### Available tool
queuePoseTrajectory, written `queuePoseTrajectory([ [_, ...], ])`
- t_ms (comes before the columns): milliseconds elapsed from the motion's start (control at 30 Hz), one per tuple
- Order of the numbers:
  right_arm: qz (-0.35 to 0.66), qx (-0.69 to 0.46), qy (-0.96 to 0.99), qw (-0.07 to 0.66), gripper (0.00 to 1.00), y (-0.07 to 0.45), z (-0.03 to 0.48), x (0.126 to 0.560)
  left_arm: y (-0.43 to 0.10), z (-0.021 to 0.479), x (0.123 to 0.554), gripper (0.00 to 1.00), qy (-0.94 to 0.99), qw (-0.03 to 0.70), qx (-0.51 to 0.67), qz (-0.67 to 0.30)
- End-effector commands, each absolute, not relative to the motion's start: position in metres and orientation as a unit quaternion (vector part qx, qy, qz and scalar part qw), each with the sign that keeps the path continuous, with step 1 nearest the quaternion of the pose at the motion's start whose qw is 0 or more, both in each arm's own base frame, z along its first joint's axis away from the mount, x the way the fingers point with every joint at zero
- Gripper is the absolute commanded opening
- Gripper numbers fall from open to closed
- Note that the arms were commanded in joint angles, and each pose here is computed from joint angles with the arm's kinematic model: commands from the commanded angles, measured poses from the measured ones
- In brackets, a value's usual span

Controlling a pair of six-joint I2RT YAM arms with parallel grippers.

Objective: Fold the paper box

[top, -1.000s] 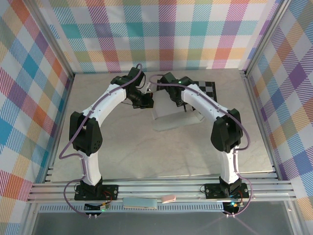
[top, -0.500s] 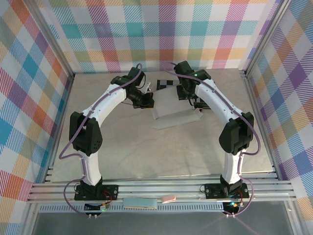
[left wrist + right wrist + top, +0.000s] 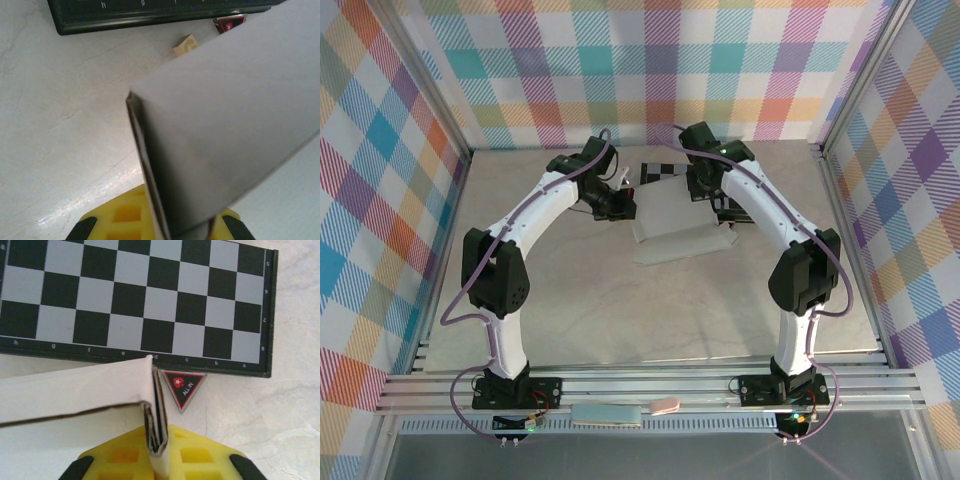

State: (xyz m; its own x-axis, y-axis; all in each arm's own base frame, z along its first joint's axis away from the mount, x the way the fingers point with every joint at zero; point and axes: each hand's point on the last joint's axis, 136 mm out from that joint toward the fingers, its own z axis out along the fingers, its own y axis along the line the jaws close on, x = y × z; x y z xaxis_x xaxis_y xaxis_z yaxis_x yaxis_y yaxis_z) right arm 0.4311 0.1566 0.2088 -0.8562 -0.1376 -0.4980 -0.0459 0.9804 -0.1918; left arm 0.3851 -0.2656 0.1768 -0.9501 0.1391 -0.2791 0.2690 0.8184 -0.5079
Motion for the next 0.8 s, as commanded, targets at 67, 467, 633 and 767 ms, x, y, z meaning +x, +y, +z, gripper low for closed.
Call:
queuePoseTrajectory([
  [67,-0.173,-0.031,0.945,0.276,0.0,0.135,0.213,0.437,-0.27,0.202,0.381,0.0,0.938,0.131,0.118,-0.299],
  [467,-0.277,-0.048,0.914,0.293,0.0,0.157,0.224,0.426,-0.272,0.201,0.382,0.0,0.938,0.13,0.117,-0.299],
  [633,-0.121,-0.05,0.949,0.286,0.05,0.18,0.22,0.424,-0.27,0.202,0.382,0.0,0.939,0.131,0.117,-0.296],
  [767,-0.046,-0.063,0.95,0.304,0.41,0.184,0.228,0.417,-0.269,0.201,0.381,0.0,0.939,0.13,0.117,-0.296],
])
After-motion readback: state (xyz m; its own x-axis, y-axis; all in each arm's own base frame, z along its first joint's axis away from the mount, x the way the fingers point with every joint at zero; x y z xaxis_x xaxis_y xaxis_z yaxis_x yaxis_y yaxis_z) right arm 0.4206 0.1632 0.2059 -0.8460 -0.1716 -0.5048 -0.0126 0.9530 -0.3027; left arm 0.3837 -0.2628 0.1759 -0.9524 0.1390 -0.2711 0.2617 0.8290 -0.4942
